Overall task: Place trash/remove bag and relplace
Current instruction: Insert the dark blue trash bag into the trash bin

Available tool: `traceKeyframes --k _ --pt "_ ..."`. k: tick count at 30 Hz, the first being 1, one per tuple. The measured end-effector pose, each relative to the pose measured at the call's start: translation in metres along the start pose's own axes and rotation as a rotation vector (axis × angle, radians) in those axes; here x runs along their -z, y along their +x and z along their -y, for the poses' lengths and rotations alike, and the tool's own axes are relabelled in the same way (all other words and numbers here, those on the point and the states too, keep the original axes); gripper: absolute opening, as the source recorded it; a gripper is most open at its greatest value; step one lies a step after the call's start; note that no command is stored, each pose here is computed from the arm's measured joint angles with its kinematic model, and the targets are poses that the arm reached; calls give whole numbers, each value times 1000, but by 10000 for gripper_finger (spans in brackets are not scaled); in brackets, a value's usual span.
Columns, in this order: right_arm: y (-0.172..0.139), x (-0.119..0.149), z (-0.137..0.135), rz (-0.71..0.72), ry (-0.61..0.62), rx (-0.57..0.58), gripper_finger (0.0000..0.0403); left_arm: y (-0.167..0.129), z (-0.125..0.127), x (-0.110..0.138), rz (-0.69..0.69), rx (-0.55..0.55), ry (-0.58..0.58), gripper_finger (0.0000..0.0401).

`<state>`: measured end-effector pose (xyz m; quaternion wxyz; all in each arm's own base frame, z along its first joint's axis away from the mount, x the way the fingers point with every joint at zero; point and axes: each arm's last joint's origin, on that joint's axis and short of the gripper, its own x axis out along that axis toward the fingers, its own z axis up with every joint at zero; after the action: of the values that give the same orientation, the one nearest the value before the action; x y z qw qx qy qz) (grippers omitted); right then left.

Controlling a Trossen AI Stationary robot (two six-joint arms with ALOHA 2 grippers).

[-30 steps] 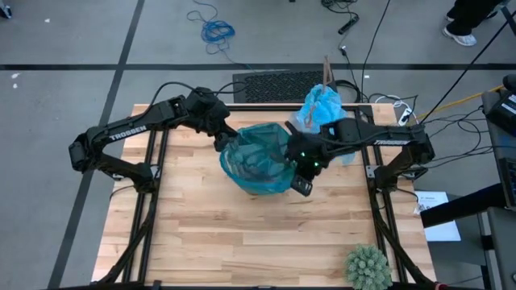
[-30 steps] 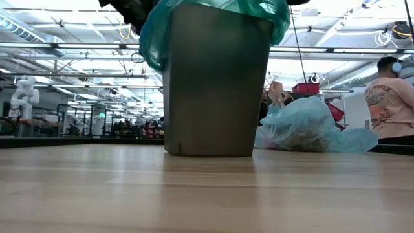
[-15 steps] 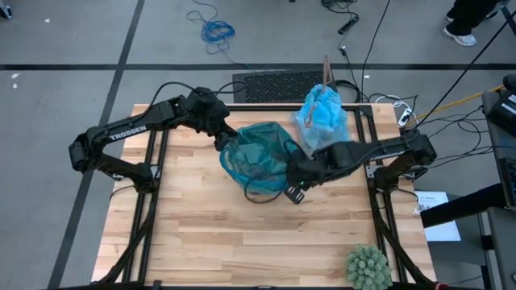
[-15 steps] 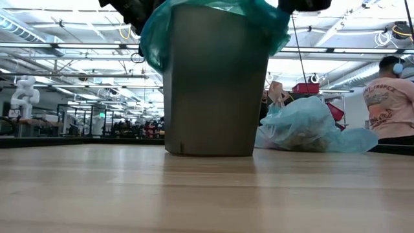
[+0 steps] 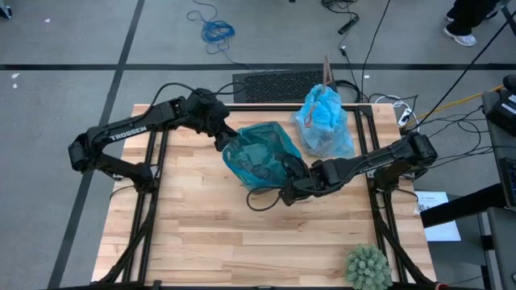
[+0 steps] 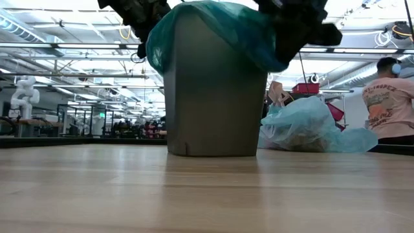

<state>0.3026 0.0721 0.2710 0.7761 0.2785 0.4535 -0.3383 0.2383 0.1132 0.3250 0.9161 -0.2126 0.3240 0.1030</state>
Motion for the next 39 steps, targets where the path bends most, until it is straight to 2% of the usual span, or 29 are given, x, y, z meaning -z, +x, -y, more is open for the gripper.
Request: traceKeyframes --k 6,15,25,28,32,39 --pt "-10 -2 -6 36 12 -82 0 2 2 2 -6 6 -12 3" --pt "-33 4 -1 49 1 -141 0 2 2 3 -13 8 -8 3" --pt "-37 3 0 80 -29 -152 0 -7 8 -8 8 48 -1 10" --pt "-38 3 -1 83 -43 -157 0 -7 10 -8 3 83 3 31" --pt "-38 2 -2 88 -59 -162 0 -7 13 -8 -4 143 -7 80" --pt "-38 2 -3 93 -61 -173 0 -7 13 -9 1 131 -17 173"
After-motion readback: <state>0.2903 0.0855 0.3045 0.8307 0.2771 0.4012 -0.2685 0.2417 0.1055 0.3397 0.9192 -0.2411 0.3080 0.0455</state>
